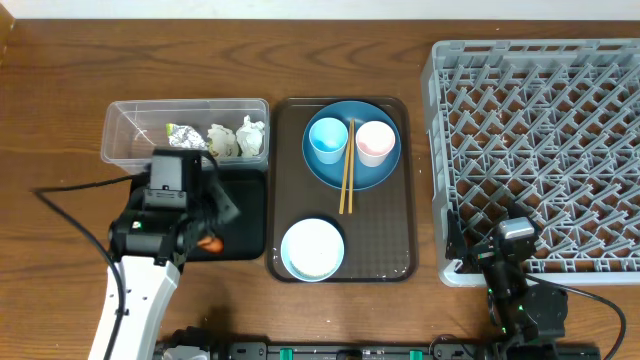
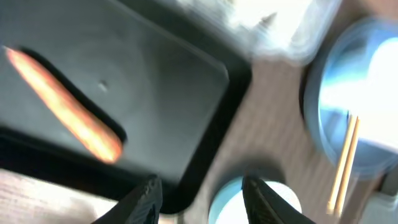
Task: Sort waste into correct bins and load items into the dishwasher rack
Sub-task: 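Carry the carrot left and place it on the black tray, then move left gripper to the white rice bowl rim and grasp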
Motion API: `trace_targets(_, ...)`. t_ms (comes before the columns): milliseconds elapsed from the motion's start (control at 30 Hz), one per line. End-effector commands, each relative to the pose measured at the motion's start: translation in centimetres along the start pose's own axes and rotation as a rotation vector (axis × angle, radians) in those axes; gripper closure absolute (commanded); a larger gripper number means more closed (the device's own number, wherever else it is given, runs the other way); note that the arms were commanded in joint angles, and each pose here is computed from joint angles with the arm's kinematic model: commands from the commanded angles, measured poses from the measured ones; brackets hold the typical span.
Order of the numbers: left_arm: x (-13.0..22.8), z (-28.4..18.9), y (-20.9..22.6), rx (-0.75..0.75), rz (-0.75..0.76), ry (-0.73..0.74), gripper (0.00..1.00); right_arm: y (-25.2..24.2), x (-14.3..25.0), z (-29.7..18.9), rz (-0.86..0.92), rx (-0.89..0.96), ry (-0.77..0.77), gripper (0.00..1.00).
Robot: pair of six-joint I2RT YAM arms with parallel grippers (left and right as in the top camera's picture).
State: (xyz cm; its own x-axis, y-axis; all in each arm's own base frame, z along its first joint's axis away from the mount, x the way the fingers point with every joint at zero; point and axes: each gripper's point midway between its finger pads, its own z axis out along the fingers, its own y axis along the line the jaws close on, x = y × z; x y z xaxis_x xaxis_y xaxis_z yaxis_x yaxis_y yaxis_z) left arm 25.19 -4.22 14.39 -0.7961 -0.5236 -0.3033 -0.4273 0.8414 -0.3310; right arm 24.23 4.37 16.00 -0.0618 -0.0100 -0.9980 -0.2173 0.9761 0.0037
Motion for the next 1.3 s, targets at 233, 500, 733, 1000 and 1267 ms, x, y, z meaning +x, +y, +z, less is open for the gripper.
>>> trace_targets(233, 5.2, 0.2, -4.3, 0.076, 0.368, 0.119, 0.64, -0.1, 0.1, 0.0, -0.003, 0.004, 0.0, 0.01)
trace_targets(500, 9.0, 0.5, -6.9, 0.064, 0.508, 0.118, 0.65, -0.1, 0.0, 0.0, -0.003, 0.004, 0.0, 0.01)
trace_targets(733, 11.9, 1.0, -9.9, 0.103, 0.591, 0.089, 0.67, -0.1, 0.1, 0.0, -0.003, 0.004, 0.0, 0.01)
trace_targets(1000, 15.0, 3.6, -10.5, 0.049, 0.659, 0.156, 0.67, -0.1, 0.1, 0.0, -0.003, 0.004, 0.0, 0.01)
trace_targets(1267, 18.1, 6.1, -10.8, 0.008, 0.728, 0.211, 0.67, -0.1, 0.1, 0.0, -0.003, 0.004, 0.0, 0.01)
